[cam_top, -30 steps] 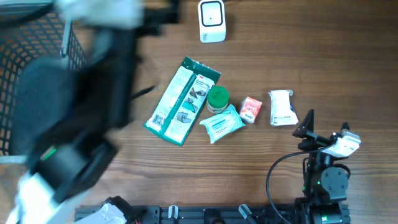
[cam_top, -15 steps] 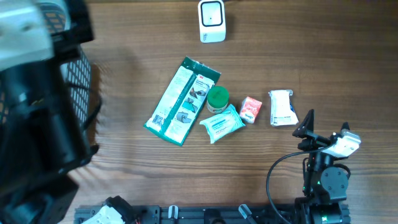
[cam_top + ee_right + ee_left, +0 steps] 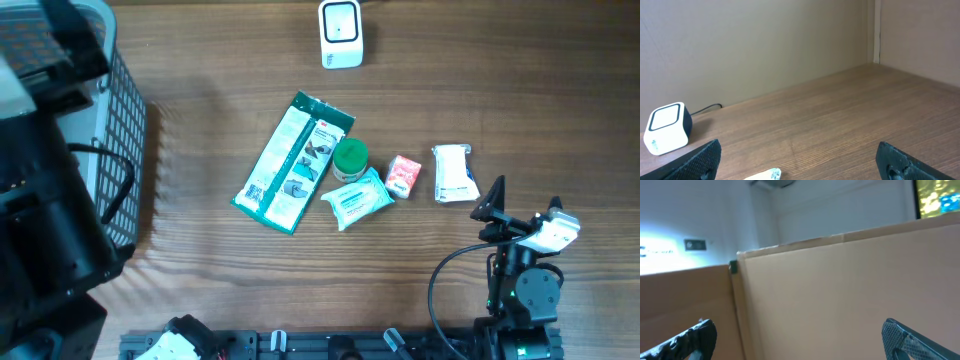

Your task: Scan the item barcode

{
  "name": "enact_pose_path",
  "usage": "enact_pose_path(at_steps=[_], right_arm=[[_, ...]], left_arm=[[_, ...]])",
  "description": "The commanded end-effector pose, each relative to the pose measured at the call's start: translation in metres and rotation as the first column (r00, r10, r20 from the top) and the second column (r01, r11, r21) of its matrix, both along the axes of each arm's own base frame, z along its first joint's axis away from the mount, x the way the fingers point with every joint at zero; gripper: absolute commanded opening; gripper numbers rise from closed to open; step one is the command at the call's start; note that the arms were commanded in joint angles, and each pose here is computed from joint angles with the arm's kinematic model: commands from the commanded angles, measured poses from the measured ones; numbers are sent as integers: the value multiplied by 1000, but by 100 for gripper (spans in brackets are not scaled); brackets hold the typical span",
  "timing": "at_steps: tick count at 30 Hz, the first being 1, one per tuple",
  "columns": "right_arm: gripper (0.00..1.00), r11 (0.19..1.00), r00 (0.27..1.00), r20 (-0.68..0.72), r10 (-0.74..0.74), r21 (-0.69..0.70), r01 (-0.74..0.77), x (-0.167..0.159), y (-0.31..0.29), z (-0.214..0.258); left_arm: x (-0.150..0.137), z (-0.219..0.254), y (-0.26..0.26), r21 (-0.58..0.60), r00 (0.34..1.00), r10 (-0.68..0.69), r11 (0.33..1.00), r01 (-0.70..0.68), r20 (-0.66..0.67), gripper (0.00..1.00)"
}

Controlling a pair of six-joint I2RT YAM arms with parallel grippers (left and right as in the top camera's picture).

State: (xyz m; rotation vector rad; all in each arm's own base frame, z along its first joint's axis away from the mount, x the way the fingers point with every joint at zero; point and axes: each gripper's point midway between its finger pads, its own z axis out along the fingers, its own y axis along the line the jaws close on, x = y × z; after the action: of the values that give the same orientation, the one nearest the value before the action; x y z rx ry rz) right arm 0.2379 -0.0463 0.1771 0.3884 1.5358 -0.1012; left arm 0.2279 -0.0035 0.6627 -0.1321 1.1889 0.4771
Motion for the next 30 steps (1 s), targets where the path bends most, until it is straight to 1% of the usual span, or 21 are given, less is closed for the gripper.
enact_pose_path(at_steps=[1,4,6,9,12,15,16,17,19,22,23,27,28,30], right_arm=[[100,1000,1000,11,0,-2,0,0,0,3],[100,1000,1000,11,0,-2,0,0,0,3],[100,1000,1000,11,0,-2,0,0,0,3],[100,1000,1000,10,0,-2,0,0,0,3],[100,1000,1000,10,0,-2,0,0,0,3],[100,1000,1000,10,0,-2,0,0,0,3],[100,1000,1000,11,0,-2,0,0,0,3],[100,1000,1000,11,0,-2,0,0,0,3],[100,1000,1000,10,0,-2,0,0,0,3],[100,1000,1000,10,0,-2,0,0,0,3],[100,1000,1000,11,0,-2,0,0,0,3],[100,1000,1000,10,0,-2,0,0,0,3],[100,1000,1000,11,0,-2,0,0,0,3],[100,1000,1000,11,0,-2,0,0,0,3]], left_arm=[[28,-8,-27,145,998,0,989,9,-60,100],[36,-22,-23,159,995,32,987,-17,-94,100],[36,-30,-12,152,993,62,987,-47,-98,100],[19,-38,20,43,995,89,995,-87,-51,100],[-2,-42,42,-52,997,81,995,-81,-4,100],[-31,-53,48,-173,998,-55,983,60,35,100],[-43,-55,45,-217,990,-128,966,139,66,100],[-53,-55,41,-229,979,-185,953,200,84,100],[-76,-55,32,-213,950,-289,927,308,113,100],[-106,-54,20,-147,907,-399,897,416,133,100],[-117,-53,21,-137,902,-405,895,425,149,100],[-172,-56,38,-115,900,-350,914,388,259,100],[-190,-59,40,-95,893,-336,921,378,301,100],[-212,-66,34,-46,874,-342,924,380,345,100]])
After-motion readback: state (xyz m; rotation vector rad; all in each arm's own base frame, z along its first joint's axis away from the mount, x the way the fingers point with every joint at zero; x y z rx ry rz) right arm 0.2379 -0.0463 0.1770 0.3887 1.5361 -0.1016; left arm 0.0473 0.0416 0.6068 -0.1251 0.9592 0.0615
